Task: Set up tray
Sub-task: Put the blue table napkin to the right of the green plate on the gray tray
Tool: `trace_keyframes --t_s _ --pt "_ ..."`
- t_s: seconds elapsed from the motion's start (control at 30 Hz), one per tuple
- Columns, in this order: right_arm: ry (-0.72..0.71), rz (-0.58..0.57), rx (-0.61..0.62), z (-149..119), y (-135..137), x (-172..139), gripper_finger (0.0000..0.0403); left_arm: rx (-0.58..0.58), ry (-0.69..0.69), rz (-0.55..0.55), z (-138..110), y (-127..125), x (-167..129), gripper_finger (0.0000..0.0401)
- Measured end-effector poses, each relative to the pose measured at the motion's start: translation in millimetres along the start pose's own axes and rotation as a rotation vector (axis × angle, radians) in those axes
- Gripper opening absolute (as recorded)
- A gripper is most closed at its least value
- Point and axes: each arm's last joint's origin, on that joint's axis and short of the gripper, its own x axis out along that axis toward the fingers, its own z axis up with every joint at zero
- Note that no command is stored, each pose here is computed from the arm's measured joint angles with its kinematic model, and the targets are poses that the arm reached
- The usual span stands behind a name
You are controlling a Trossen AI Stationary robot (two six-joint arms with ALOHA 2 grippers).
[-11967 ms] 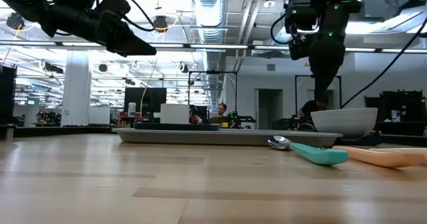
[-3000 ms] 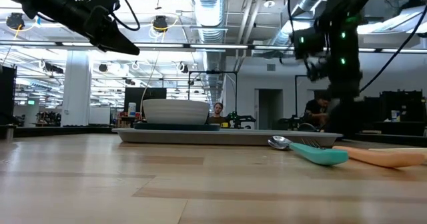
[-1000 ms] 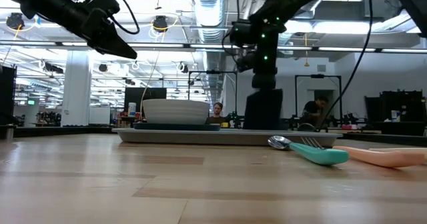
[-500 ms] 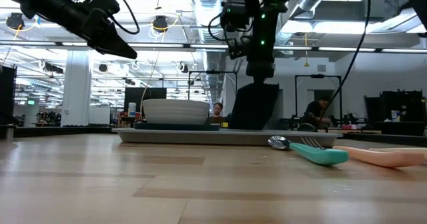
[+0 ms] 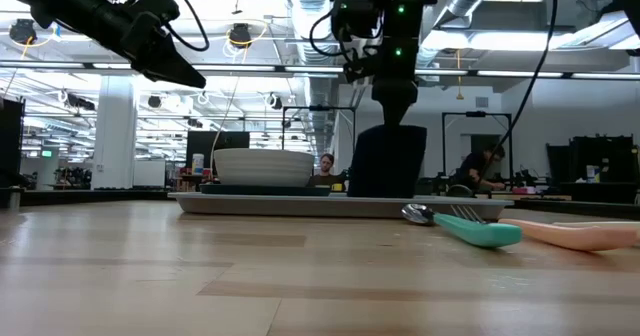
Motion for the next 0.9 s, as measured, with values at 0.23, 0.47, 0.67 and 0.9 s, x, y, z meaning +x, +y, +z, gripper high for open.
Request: trace_keyframes --t_s 0.23,0.47,0.67,0.9 --pt "0.014 0.037 0.018 -2.8 -9.4 4.6 0.0000 -0.013 0.000 -0.001 0.1 0.0 0.0 0.0103" --pt "0.006 0.106 0.028 -3.3 -11.0 6.1 0.0003 -0.015 0.000 -0.001 0.0 0.0 0.0 0.0103" --pt "-0.013 0.182 0.001 -1.1 0.7 1.7 0.0007 -0.015 0.000 -0.003 0.0 -0.1 0.0 0.0103" --pt "-0.001 0.214 -0.032 -2.0 10.8 -2.5 0.0052 -0.013 -0.003 -0.051 -0.1 -1.5 0.0 0.0103"
